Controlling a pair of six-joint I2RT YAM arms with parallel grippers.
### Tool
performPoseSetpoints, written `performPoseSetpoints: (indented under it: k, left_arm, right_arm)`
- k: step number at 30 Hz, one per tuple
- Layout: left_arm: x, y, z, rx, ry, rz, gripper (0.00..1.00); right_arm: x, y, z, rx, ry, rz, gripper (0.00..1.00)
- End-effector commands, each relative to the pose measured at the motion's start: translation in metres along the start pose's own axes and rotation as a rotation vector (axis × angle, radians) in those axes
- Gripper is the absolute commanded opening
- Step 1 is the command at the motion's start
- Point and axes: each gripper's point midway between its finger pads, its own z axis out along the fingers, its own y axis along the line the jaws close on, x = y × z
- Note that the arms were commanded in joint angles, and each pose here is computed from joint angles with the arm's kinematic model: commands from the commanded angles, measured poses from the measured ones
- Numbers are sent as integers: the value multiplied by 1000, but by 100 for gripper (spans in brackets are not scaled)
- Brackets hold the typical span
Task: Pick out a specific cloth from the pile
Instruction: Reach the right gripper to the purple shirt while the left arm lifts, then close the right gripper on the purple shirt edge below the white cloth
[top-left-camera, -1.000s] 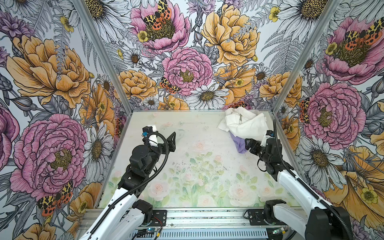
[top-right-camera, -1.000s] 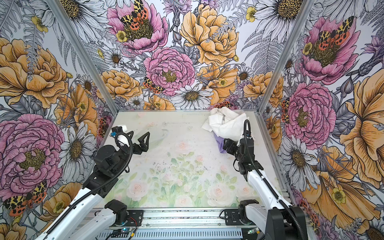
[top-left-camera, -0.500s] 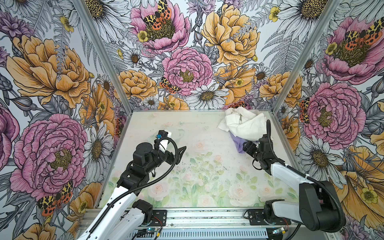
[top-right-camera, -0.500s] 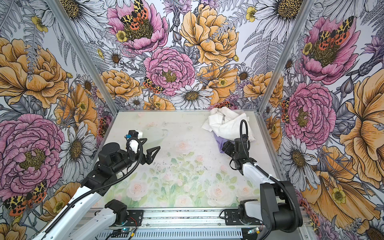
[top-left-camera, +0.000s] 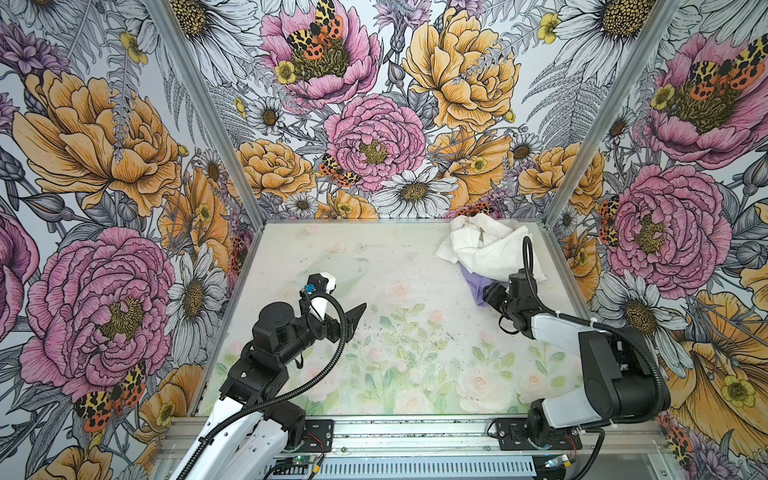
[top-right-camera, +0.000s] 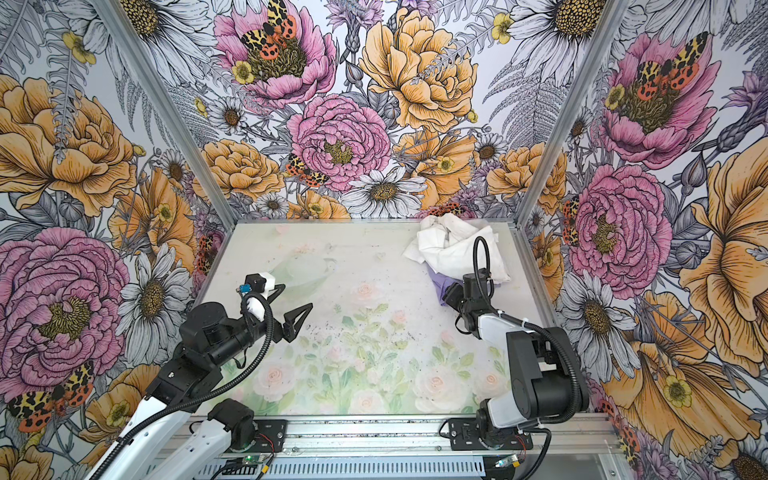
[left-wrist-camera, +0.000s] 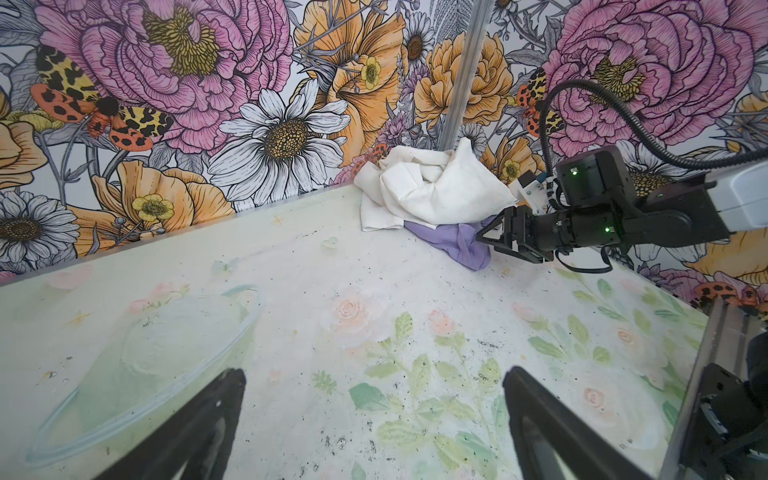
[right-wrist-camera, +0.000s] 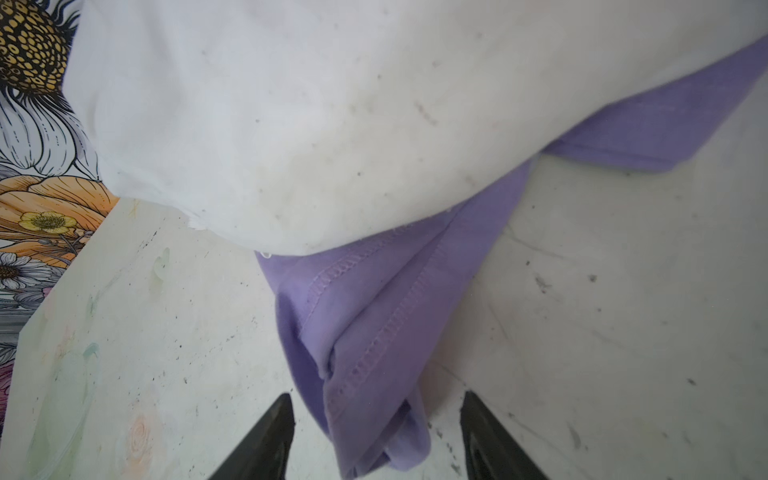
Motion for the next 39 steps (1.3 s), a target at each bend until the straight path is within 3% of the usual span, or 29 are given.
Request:
performPoseSetpoints:
  k: [1, 12, 21, 31, 39]
  left_arm:
    - [10, 5, 0, -34, 28, 24, 99]
    - [10, 6, -2, -37, 30, 28, 99]
    - [11, 6, -2, -41, 30, 29, 99]
    - [10, 5, -3, -41, 29, 32, 99]
    - [11, 5, -3, -46, 30, 39, 99]
  right_arm:
    - [-15, 17, 6, -45, -36, -7, 62]
    - [-18, 12, 25, -22, -25, -9, 59]
    - [-21, 5, 32, -9, -32, 5, 39]
    - [-31, 9, 26, -45, -55, 20, 4]
    - [-53, 29, 1, -112, -128, 0, 0]
